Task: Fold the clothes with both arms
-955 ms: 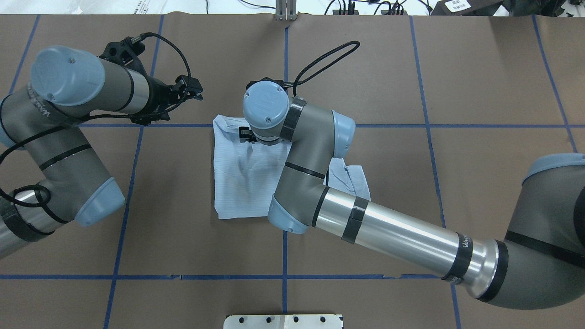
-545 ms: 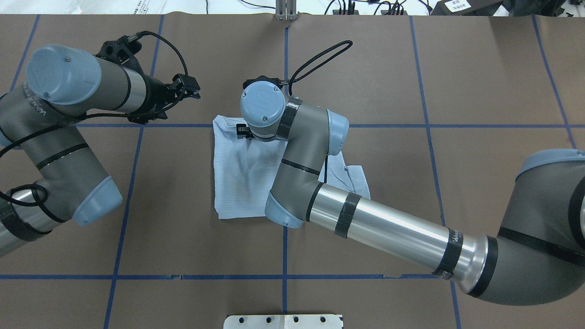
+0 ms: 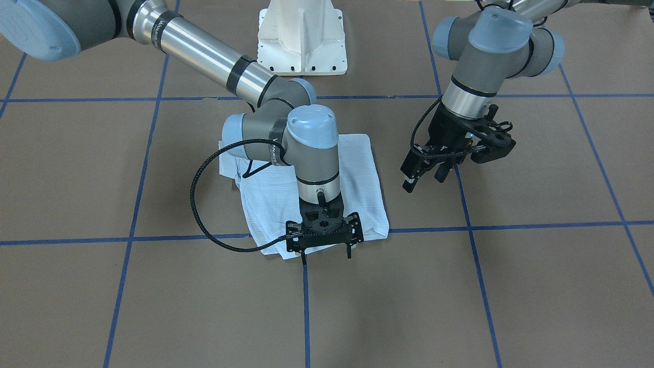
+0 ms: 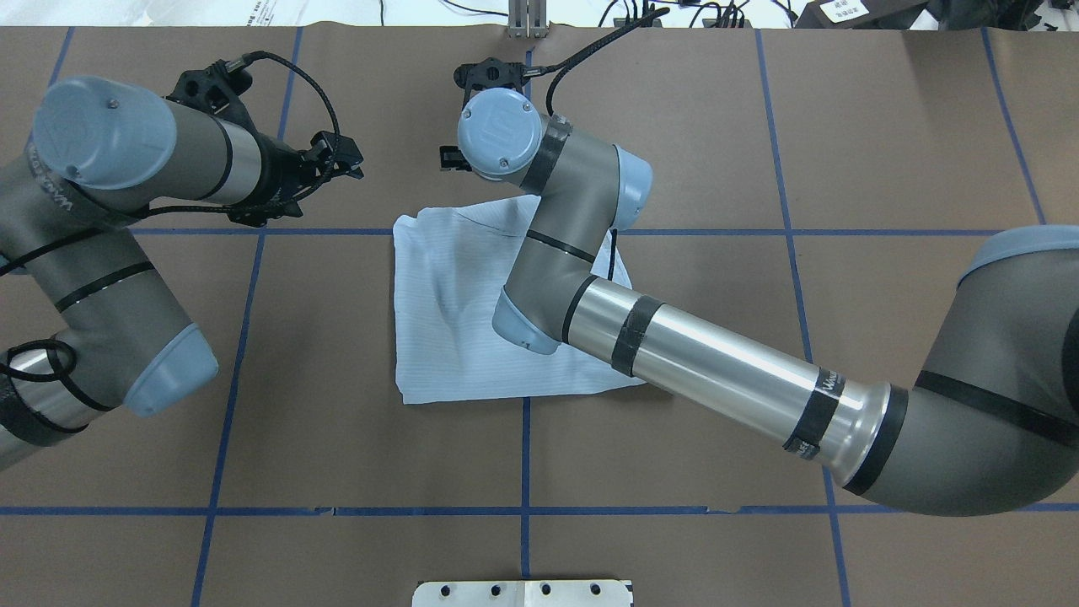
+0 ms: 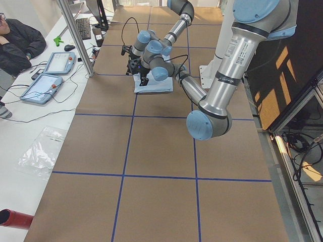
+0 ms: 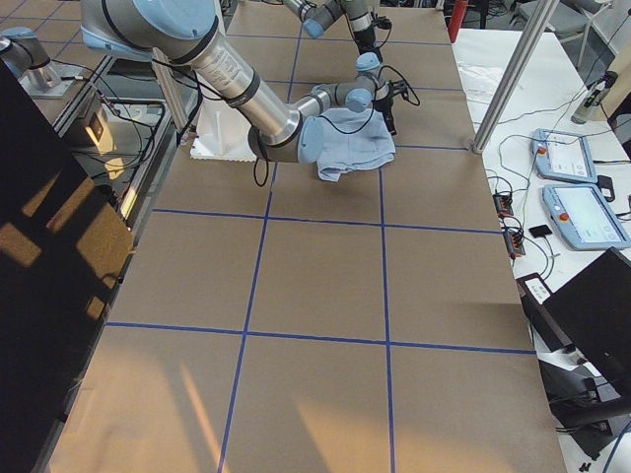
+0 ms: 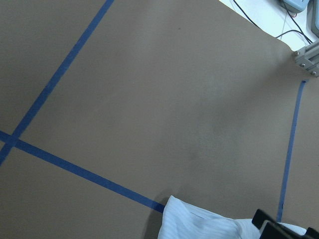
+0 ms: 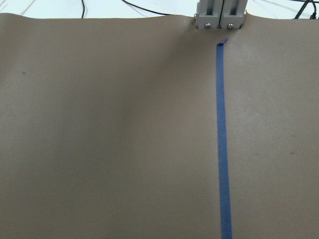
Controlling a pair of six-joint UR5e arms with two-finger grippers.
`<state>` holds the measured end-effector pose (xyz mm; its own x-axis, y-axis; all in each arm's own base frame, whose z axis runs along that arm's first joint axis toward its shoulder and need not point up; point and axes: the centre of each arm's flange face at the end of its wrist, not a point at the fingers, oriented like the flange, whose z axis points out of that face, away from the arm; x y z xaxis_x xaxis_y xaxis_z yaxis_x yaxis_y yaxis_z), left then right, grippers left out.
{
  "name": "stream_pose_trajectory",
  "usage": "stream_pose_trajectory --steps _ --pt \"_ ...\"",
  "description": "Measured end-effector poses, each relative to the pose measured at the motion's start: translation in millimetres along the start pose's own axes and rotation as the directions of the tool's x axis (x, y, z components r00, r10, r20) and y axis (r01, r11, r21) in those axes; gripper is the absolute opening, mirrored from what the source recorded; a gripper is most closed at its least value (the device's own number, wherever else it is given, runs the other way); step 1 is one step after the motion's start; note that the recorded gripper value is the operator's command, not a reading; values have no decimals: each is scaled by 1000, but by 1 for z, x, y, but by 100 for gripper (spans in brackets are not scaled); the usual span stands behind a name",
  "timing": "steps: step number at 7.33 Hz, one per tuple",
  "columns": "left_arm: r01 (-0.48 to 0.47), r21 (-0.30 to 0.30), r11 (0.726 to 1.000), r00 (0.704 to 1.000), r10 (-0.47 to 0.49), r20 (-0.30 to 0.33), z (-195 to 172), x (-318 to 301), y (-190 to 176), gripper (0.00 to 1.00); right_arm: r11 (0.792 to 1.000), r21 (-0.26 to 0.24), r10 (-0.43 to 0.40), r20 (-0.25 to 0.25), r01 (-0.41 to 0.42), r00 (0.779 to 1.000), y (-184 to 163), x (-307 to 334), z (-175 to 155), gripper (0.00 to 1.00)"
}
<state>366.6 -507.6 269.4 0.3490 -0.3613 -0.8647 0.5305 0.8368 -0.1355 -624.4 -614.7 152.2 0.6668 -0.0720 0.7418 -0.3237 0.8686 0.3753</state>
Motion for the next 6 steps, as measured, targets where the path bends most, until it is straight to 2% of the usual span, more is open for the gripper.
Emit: stream_pose_trajectory --steps 1,2,3,4,6 --pt "-9 1 1000 1000 9 -1 -4 -2 0 100 999 -33 13 15 -12 1000 -14 20 -16 100" --pt "-37 0 999 999 37 0 -13 -13 0 100 997 -82 4 5 -4 1000 -27 48 -40 100" --pt "-82 -7 997 997 82 4 -29 -34 -2 100 990 -137 -41 -32 36 999 -40 80 -69 100" --pt "-133 -15 991 991 134 15 -47 -61 -8 100 978 -192 -95 -65 81 993 -56 118 -97 100" --pt "-260 -33 965 963 262 65 -85 -129 -36 100 950 -279 -161 -61 138 985 -73 239 -143 100"
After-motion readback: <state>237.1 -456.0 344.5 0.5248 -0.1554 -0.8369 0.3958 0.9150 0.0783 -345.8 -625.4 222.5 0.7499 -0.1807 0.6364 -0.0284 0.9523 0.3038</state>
